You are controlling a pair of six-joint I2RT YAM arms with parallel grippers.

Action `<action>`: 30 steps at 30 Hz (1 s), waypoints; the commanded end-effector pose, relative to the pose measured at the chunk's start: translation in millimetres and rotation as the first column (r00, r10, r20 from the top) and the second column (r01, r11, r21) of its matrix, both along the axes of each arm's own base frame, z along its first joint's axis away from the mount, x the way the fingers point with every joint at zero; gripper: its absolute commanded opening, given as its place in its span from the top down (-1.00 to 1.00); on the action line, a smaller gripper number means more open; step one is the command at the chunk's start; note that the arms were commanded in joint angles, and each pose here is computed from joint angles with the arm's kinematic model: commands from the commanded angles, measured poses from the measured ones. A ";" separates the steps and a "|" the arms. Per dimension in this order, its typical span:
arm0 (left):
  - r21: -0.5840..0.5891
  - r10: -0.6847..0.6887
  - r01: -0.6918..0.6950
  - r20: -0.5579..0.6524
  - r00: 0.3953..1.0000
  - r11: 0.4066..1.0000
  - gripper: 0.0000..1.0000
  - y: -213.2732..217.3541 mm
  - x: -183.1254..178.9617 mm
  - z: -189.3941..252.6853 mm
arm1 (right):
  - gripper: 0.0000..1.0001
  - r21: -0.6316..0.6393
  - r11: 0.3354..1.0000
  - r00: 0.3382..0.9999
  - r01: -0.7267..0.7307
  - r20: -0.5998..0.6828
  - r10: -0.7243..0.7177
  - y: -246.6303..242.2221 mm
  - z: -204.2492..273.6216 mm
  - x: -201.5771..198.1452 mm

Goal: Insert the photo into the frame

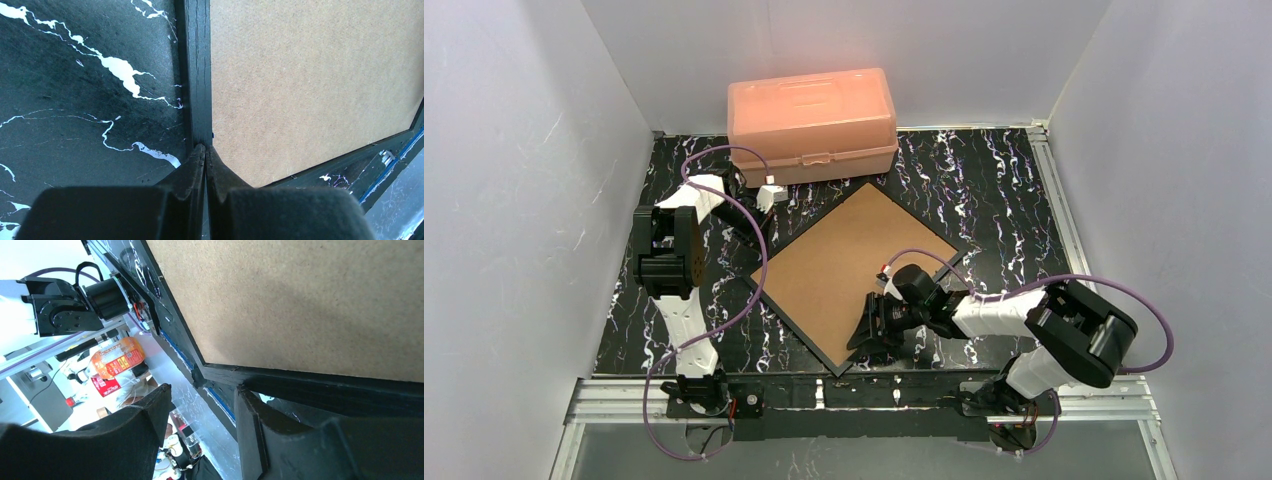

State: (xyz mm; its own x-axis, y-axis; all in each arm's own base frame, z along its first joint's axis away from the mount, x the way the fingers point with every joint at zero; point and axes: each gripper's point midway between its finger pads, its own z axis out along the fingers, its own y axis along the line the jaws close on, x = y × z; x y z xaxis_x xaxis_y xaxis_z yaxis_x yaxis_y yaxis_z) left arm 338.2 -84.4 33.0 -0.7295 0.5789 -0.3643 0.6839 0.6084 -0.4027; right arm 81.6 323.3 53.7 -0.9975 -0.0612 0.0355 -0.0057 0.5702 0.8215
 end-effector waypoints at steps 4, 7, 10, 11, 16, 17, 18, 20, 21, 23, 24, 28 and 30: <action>0.057 -0.028 0.031 -0.045 0.999 0.998 1.00 10.5 -15.7 -14.6 | -0.15 0.017 1.000 1.000 -0.013 0.013 0.013 3.2 1.7 0.2; 0.058 -0.031 0.033 -0.044 0.999 0.998 1.00 10.6 -16.4 -14.6 | -0.15 0.020 1.000 1.000 -0.011 0.012 0.011 4.9 0.7 1.2; 0.056 -0.032 0.035 -0.044 0.999 0.998 1.00 10.4 -17.1 -14.6 | -0.14 0.024 1.000 1.000 -0.008 0.010 0.008 5.8 -1.1 1.8; 0.056 -0.032 0.035 -0.045 0.998 0.998 1.00 10.4 -17.3 -14.5 | -0.14 0.022 1.000 1.000 -0.007 0.008 0.006 5.8 -2.1 1.9; 0.055 -0.034 0.036 -0.045 0.998 0.998 1.00 10.7 -18.0 -14.8 | -0.12 0.024 1.000 1.000 -0.002 0.006 0.002 8.8 -5.0 4.5; 0.055 -0.035 0.037 -0.044 0.998 0.998 1.00 10.9 -18.1 -14.6 | -0.11 0.022 1.000 1.000 -0.002 0.004 0.001 9.0 -5.9 4.8; 0.055 -0.035 0.038 -0.045 0.998 0.998 1.00 10.7 -18.5 -14.8 | -0.11 0.020 1.000 1.000 0.000 0.004 0.000 9.0 -6.7 5.7; 0.055 -0.036 0.038 -0.044 0.998 0.998 1.00 10.5 -18.8 -14.6 | -0.10 0.013 1.000 1.000 0.010 0.004 -0.010 7.5 -8.7 8.6; 0.054 -0.035 0.038 -0.046 0.998 0.998 1.00 10.7 -19.2 -14.6 | -0.09 0.010 1.000 1.000 0.014 0.005 -0.014 6.9 -9.6 9.9; 0.054 -0.037 0.039 -0.045 0.998 0.998 1.00 10.5 -19.2 -14.7 | -0.09 -0.003 1.000 1.000 0.027 0.010 -0.027 4.3 -11.9 13.8; 0.055 -0.037 0.039 -0.045 0.998 0.998 1.00 10.8 -19.2 -15.0 | -0.09 -0.007 0.999 0.999 0.031 0.013 -0.031 3.1 -12.5 15.3; 0.055 -0.038 0.040 -0.047 0.998 0.998 1.00 11.0 -19.4 -15.9 | -0.08 -0.025 0.999 0.999 0.042 0.023 -0.041 0.7 -16.3 21.3; 0.054 -0.040 0.043 -0.048 0.998 0.998 1.00 10.5 -19.9 -16.2 | -0.08 -0.029 0.999 0.999 0.041 0.020 -0.040 1.0 -19.0 21.8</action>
